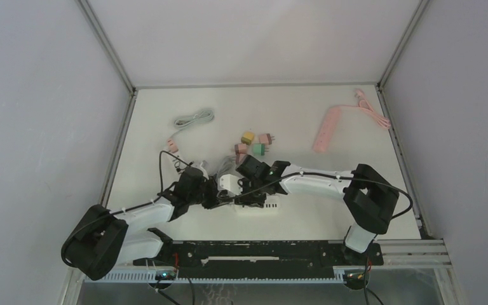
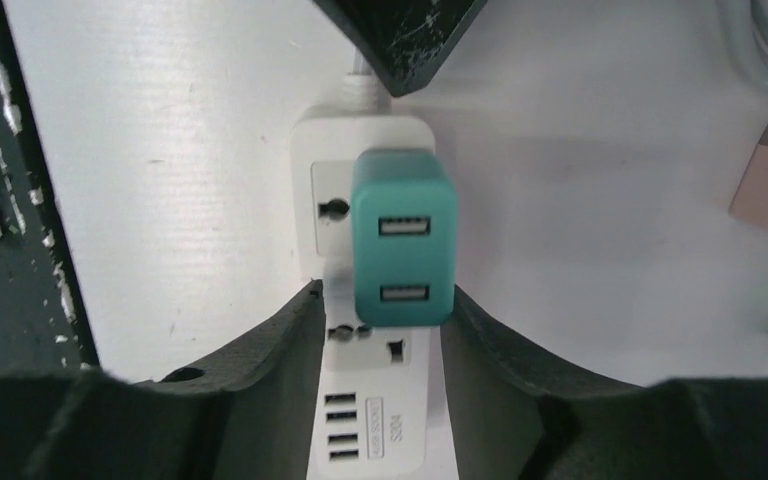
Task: Insert the plug
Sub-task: Insert the plug into the socket, then pick up the plug from the center of the board, then adjust the plug.
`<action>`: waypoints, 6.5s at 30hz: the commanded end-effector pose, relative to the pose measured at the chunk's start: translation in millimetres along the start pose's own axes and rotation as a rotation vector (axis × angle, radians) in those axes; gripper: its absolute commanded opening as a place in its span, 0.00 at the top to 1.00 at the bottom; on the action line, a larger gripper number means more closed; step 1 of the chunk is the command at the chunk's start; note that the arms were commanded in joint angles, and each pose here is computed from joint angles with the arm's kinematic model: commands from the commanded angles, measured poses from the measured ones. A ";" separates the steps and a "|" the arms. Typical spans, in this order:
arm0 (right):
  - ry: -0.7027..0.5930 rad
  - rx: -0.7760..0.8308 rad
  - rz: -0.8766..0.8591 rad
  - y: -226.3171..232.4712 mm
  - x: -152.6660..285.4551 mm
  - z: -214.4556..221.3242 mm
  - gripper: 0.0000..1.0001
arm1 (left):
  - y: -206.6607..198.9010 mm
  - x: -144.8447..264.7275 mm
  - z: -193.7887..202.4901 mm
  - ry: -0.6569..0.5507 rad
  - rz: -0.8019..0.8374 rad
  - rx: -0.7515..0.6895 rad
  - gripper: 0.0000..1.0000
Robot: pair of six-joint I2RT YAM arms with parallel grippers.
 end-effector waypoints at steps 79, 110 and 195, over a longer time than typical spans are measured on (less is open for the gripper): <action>-0.262 -1.358 0.878 -172.2 -19.4 -25.4 0.30 | -35.8 184.3 -90.8 -0.744 -0.527 -0.552 0.00; -0.247 -1.405 0.941 -182.7 -28.3 -14.5 0.40 | -35.9 178.2 -91.0 -0.714 -0.518 -0.567 0.00; -0.809 -0.060 0.225 12.5 130.5 -68.2 0.60 | -129.7 94.7 -76.3 -0.094 0.414 -0.252 0.49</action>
Point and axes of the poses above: each gripper's point midway between its finger pads, its own x axis back along the fingers, its own y axis along the line the jaws close on, z = x × y, the point moved 9 cm from there along x, back along the fingers, and after that the axes turned 9 degrees about -x, right-handed, at the moved point
